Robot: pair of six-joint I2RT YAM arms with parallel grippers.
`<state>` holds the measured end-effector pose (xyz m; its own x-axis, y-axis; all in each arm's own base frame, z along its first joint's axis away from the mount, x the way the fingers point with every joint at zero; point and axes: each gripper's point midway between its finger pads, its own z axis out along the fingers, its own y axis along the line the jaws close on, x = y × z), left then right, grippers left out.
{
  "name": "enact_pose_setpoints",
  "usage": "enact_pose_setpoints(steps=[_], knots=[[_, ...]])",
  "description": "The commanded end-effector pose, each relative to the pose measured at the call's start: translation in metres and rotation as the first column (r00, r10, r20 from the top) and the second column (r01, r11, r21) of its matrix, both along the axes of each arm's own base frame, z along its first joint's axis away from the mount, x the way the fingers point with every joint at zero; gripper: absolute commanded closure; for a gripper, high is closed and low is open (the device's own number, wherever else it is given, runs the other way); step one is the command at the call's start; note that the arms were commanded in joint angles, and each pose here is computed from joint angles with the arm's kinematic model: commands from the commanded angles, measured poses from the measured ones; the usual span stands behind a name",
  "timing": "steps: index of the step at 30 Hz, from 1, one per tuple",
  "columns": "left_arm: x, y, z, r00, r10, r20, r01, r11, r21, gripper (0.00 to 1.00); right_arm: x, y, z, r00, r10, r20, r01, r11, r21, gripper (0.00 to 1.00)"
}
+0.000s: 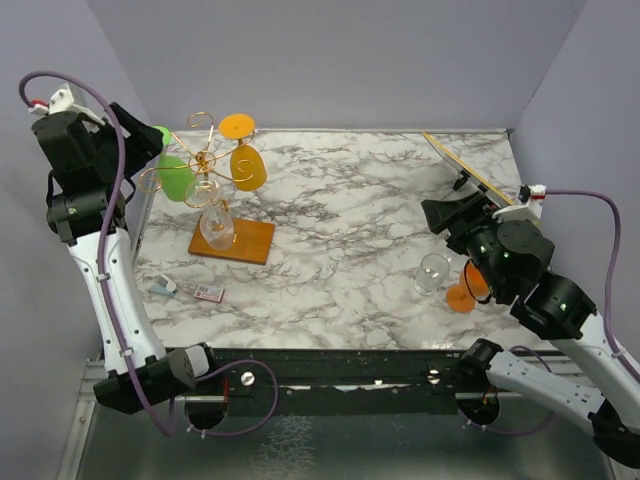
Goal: Place the wine glass upside down on the wine glass rack
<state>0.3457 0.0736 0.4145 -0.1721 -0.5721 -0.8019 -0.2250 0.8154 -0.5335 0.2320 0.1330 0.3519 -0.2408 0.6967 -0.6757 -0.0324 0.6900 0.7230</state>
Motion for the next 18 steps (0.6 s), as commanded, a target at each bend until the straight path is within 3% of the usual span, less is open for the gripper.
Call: enact_pose_setpoints(steps=[1, 4, 10, 13, 18], knots=[[-0.015, -0.037, 0.023, 0.996, -0.090, 0.021, 0.083, 0.971, 0.225, 0.27, 0.013, -0.017, -0.013, 0.992, -0.100, -0.076, 0.077, 0.964, -0.256, 0.24], [-0.018, -0.064, 0.027, 0.990, -0.142, 0.010, 0.131, 0.934, 0.332, 0.24, 0.023, -0.025, -0.026, 0.975, -0.172, -0.139, 0.101, 0.905, -0.413, 0.22], [-0.039, -0.128, 0.037, 0.936, -0.350, 0.032, 0.305, 0.856, 0.418, 0.19, 0.040, -0.019, -0.049, 0.963, -0.198, -0.180, 0.061, 0.816, -0.575, 0.21], [-0.057, -0.168, 0.043, 0.844, -0.533, 0.059, 0.461, 0.778, 0.427, 0.19, 0.051, -0.016, -0.072, 0.950, -0.192, -0.246, -0.007, 0.775, -0.632, 0.19], [-0.086, -0.213, 0.044, 0.679, -0.728, 0.095, 0.624, 0.640, 0.448, 0.18, 0.062, -0.006, -0.131, 0.894, -0.146, -0.424, -0.166, 0.771, -0.615, 0.18]])
